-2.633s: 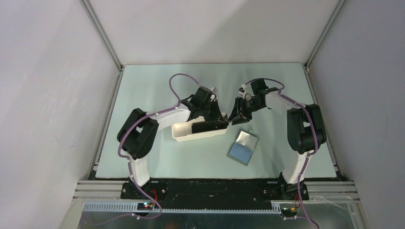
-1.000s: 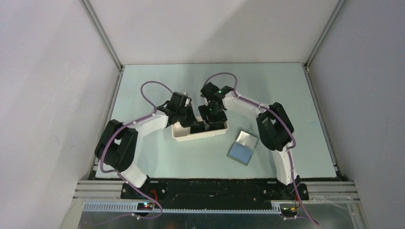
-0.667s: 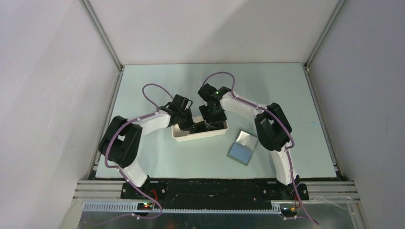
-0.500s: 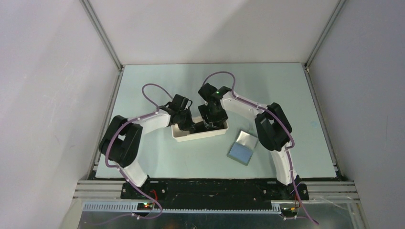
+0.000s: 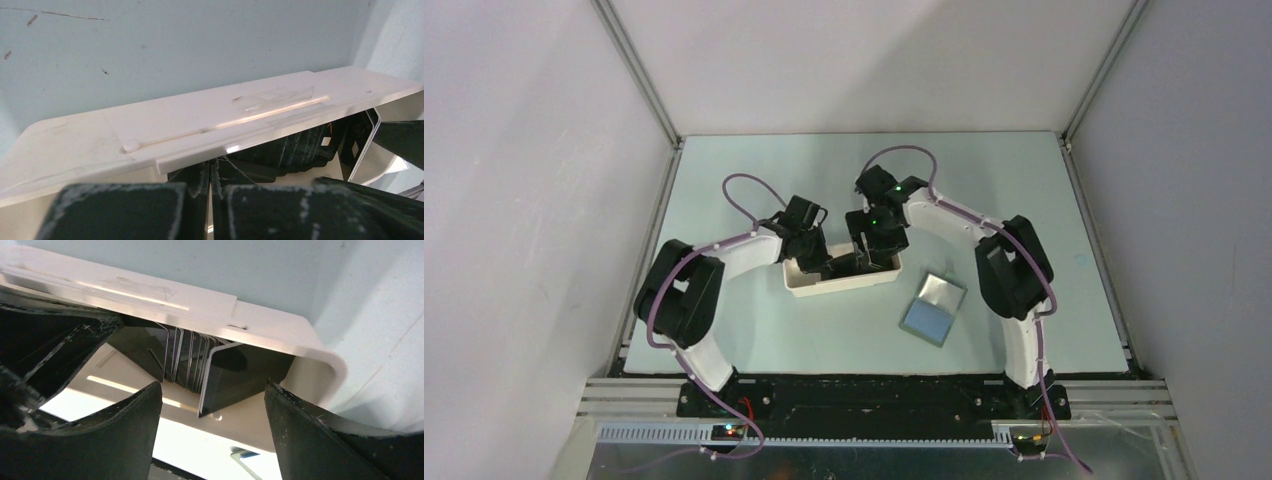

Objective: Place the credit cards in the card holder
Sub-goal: Adjust the credit card in the storage box.

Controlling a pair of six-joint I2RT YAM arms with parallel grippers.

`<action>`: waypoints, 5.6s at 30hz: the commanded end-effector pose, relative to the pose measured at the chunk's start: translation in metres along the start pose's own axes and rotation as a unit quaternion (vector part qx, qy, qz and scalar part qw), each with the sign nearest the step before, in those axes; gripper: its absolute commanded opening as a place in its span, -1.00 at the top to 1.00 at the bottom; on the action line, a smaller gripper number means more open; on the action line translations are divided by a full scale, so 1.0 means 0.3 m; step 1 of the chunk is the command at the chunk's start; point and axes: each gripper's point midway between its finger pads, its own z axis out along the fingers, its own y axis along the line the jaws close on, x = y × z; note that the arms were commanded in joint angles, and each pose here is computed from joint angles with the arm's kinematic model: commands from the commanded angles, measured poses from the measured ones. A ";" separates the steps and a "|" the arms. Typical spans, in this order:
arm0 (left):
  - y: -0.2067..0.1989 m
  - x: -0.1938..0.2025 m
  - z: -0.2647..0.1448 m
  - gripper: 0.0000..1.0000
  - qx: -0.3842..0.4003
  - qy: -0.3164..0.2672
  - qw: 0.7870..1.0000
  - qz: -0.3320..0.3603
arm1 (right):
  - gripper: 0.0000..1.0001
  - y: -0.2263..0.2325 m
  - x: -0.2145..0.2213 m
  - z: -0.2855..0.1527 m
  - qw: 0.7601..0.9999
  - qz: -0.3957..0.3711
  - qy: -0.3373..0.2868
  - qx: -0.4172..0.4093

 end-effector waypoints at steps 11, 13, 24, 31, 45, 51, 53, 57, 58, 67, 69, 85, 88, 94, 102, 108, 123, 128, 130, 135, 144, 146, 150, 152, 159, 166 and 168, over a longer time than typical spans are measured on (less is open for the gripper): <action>0.072 0.040 0.046 1.00 -0.041 0.021 0.999 0.010 | -0.31 -0.018 -0.100 -0.115 0.995 0.046 -0.045 -0.069; 0.072 0.040 0.047 1.00 -0.041 0.022 0.999 0.010 | -0.29 -0.014 -0.100 -0.107 0.996 0.046 -0.041 -0.072; 0.075 0.042 0.050 1.00 -0.043 0.023 0.999 0.010 | -0.15 -0.030 -0.085 -0.063 0.998 0.037 -0.016 -0.041; 0.074 0.042 0.050 1.00 -0.043 0.023 0.999 0.010 | 0.11 -0.034 -0.084 -0.070 0.998 0.039 -0.018 -0.039; 0.074 0.045 0.052 1.00 -0.042 0.025 0.999 0.011 | 0.19 -0.039 -0.092 -0.106 0.997 0.046 -0.027 -0.059; 0.073 0.043 0.052 1.00 -0.042 0.025 0.999 0.011 | 0.09 -0.045 -0.087 -0.117 0.994 0.058 -0.027 -0.087; 0.073 0.042 0.054 1.00 -0.041 0.025 0.999 0.011 | 0.08 -0.054 -0.085 -0.114 0.994 0.062 -0.024 -0.089; 0.073 0.045 0.054 1.00 -0.041 0.027 0.999 0.011 | 0.09 -0.061 -0.078 -0.107 0.994 0.063 -0.020 -0.090; 0.074 0.045 0.054 1.00 -0.041 0.027 0.999 0.011 | 0.09 -0.062 -0.079 -0.108 0.994 0.064 -0.020 -0.091; 0.073 0.047 0.055 1.00 -0.041 0.028 0.999 0.012 | 0.01 -0.054 -0.080 -0.148 0.987 0.072 -0.026 -0.138; 0.072 0.045 0.055 1.00 -0.040 0.028 0.999 0.012 | -0.09 -0.060 -0.081 -0.155 0.986 0.075 -0.030 -0.144; 0.073 0.047 0.056 1.00 -0.041 0.029 0.999 0.013 | 0.05 -0.053 -0.082 -0.093 0.989 0.073 -0.012 -0.130; 0.073 0.048 0.057 1.00 -0.041 0.029 0.999 0.013 | 0.14 -0.053 -0.078 -0.082 0.989 0.074 -0.009 -0.128; 0.074 0.046 0.057 1.00 -0.041 0.028 0.999 0.013 | 0.30 -0.061 -0.071 -0.069 0.990 0.074 -0.005 -0.120; 0.074 0.047 0.057 1.00 -0.041 0.028 0.999 0.013 | 0.40 -0.055 -0.070 -0.075 0.990 0.071 -0.006 -0.126; 0.072 0.048 0.057 1.00 -0.040 0.029 0.999 0.013 | 0.20 -0.028 -0.080 -0.101 0.988 0.067 -0.014 -0.141; 0.073 0.049 0.057 1.00 -0.041 0.030 0.999 0.013 | 0.32 -0.038 -0.055 -0.041 0.991 0.066 0.007 -0.117; 0.074 0.048 0.058 1.00 -0.041 0.030 0.999 0.013 | 0.49 -0.030 -0.060 -0.062 0.990 0.065 0.002 -0.124; 0.073 0.048 0.058 1.00 -0.041 0.030 0.999 0.013 | 0.52 -0.027 -0.062 -0.071 0.990 0.064 0.000 -0.128; 0.074 0.049 0.058 1.00 -0.041 0.031 0.999 0.013 | 0.52 -0.026 -0.067 -0.107 0.987 0.068 -0.007 -0.143; 0.073 0.049 0.060 1.00 -0.040 0.031 0.999 0.013 | 0.48 -0.087 -0.057 -0.129 0.985 0.087 -0.012 -0.150; 0.074 0.049 0.060 1.00 -0.041 0.031 0.999 0.013 | 0.47 -0.086 -0.054 -0.135 0.982 0.091 -0.011 -0.164; 0.074 0.051 0.060 1.00 -0.040 0.032 0.999 0.013 | 0.46 -0.093 -0.049 -0.144 0.979 0.095 -0.011 -0.179; 0.072 0.050 0.060 1.00 -0.040 0.031 0.999 0.013 | 0.44 -0.097 -0.046 -0.148 0.977 0.097 -0.011 -0.188; 0.062 0.046 0.056 1.00 -0.034 0.032 0.999 0.018 | 0.36 -0.135 -0.036 -0.159 0.972 0.109 -0.012 -0.206; 0.046 0.049 0.058 1.00 -0.030 0.033 0.999 0.026 | 0.19 -0.209 -0.033 -0.195 0.977 0.114 -0.027 -0.177; 0.045 0.049 0.059 1.00 -0.029 0.033 0.999 0.027 | 0.16 -0.231 -0.030 -0.203 0.981 0.111 -0.031 -0.157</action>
